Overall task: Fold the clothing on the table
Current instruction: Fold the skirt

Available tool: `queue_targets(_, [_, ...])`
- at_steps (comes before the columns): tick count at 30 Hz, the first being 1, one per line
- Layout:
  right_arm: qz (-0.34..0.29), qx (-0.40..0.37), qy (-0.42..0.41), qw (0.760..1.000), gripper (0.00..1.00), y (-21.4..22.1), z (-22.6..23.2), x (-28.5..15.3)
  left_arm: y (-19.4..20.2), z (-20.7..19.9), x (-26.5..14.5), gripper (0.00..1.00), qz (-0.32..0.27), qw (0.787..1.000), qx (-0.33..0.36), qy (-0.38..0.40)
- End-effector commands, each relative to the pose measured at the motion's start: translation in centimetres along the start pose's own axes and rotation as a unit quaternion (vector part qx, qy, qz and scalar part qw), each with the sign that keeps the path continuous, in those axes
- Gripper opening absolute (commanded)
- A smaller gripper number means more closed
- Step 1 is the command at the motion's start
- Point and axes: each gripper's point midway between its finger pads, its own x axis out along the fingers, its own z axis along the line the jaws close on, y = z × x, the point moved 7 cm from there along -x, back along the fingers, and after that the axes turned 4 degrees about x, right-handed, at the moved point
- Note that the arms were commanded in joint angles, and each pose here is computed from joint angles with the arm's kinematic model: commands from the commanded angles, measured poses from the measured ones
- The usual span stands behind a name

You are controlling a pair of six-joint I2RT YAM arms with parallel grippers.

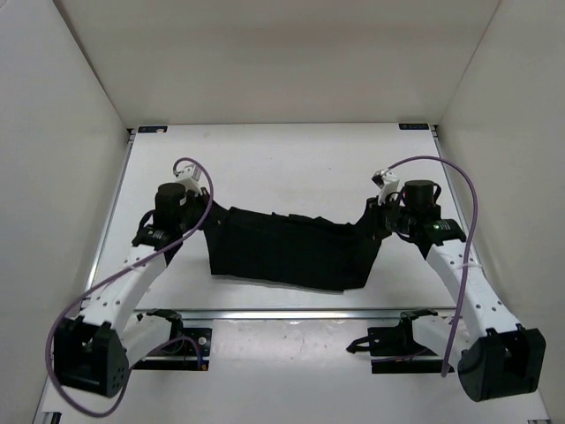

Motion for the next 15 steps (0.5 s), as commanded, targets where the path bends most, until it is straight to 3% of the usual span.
queue_targets(1, [-0.056,-0.018,0.013,0.998,0.0,-3.5,-0.9,0.1,-3.2,0.4,1.5,0.0,-0.053,0.998,0.017,0.012])
queue_targets(14, [-0.028,0.124,0.096,0.987,0.0,-5.8,-7.3,6.2,-3.7,4.2,10.1,0.0,-0.023,1.0,-0.015,-0.003])
queue_targets(15, [-0.032,0.136,0.104,0.985,0.0,-6.5,-8.0,6.9,-4.3,4.2,10.9,0.08,-0.028,0.999,-0.016,-0.004])
